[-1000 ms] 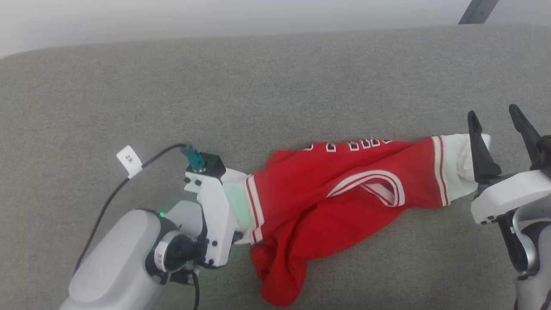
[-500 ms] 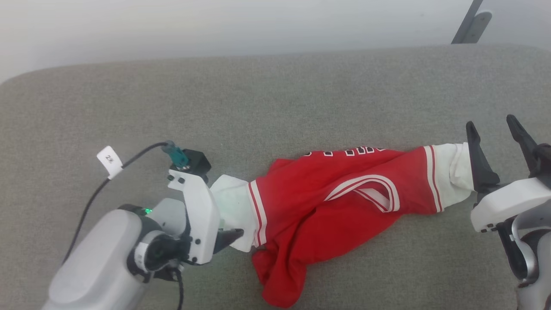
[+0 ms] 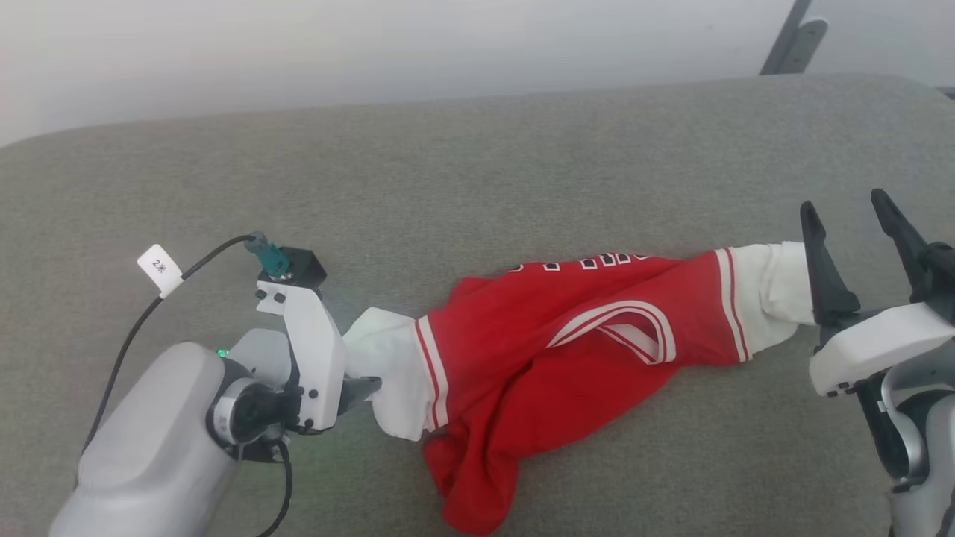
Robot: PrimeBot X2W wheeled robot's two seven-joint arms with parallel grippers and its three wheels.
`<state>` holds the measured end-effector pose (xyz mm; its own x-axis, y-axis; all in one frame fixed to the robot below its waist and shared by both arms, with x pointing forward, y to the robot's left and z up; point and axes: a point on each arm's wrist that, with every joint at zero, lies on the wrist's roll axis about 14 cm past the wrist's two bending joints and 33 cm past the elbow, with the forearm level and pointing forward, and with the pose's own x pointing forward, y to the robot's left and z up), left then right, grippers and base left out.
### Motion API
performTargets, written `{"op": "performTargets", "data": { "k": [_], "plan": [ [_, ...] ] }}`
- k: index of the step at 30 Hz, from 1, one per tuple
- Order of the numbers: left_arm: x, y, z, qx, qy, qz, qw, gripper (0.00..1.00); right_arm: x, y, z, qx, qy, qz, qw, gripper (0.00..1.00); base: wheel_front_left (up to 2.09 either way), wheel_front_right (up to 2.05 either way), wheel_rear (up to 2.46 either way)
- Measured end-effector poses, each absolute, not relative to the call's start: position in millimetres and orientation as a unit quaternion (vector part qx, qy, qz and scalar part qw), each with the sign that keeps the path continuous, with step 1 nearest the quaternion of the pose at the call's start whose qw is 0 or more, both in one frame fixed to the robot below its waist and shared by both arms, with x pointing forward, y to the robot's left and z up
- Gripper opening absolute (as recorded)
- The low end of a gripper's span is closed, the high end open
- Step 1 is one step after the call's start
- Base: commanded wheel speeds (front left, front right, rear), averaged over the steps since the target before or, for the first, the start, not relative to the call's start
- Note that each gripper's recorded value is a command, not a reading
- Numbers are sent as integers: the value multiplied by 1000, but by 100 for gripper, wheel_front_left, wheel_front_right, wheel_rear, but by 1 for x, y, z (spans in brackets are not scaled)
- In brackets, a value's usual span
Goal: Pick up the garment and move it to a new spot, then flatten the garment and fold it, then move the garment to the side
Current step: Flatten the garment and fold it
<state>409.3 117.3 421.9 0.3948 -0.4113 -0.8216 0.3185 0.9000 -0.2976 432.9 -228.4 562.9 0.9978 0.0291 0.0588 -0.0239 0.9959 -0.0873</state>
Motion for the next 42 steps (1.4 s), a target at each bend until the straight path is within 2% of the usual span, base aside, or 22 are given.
{"op": "performTargets", "data": {
  "k": [4, 5, 6, 7, 8, 15, 22, 32, 37, 42],
  "plan": [
    [410, 116, 405, -50, 529, -212, 820, 100, 433, -235, 564, -45, -32, 4, 998, 100, 0, 0, 0],
    [411, 116, 401, -53, 535, -208, 817, 82, 433, -236, 564, -46, -32, 3, 998, 100, 0, 0, 0],
    [411, 115, 397, -53, 543, -207, 812, 56, 432, -238, 564, -46, -31, 0, 998, 100, 0, 0, 0],
    [414, 115, 395, -54, 545, -205, 811, 18, 432, -240, 563, -46, -30, -1, 998, 100, 0, 0, 0],
    [415, 114, 393, -52, 548, -206, 809, 0, 431, -241, 562, -47, -28, -3, 998, 100, 0, 0, 0],
    [425, 121, 385, -66, 556, -191, 806, 0, 430, -251, 562, -51, -28, -15, 998, 100, 0, 0, 0],
    [442, 158, 405, -85, 523, -151, 835, 0, 431, -252, 563, -48, -31, -17, 998, 100, 0, 0, 0],
    [444, 224, 425, -73, 498, -85, 860, 0, 438, -240, 563, -44, -31, -3, 999, 100, 0, 0, 0],
    [425, 255, 417, -57, 516, -39, 854, 0, 438, -237, 563, -43, -30, 1, 999, 100, 0, 0, 0],
    [405, 256, 400, -65, 536, -29, 841, 0, 438, -236, 559, -40, -23, 5, 999, 100, 0, 0, 0]
  ]
}}
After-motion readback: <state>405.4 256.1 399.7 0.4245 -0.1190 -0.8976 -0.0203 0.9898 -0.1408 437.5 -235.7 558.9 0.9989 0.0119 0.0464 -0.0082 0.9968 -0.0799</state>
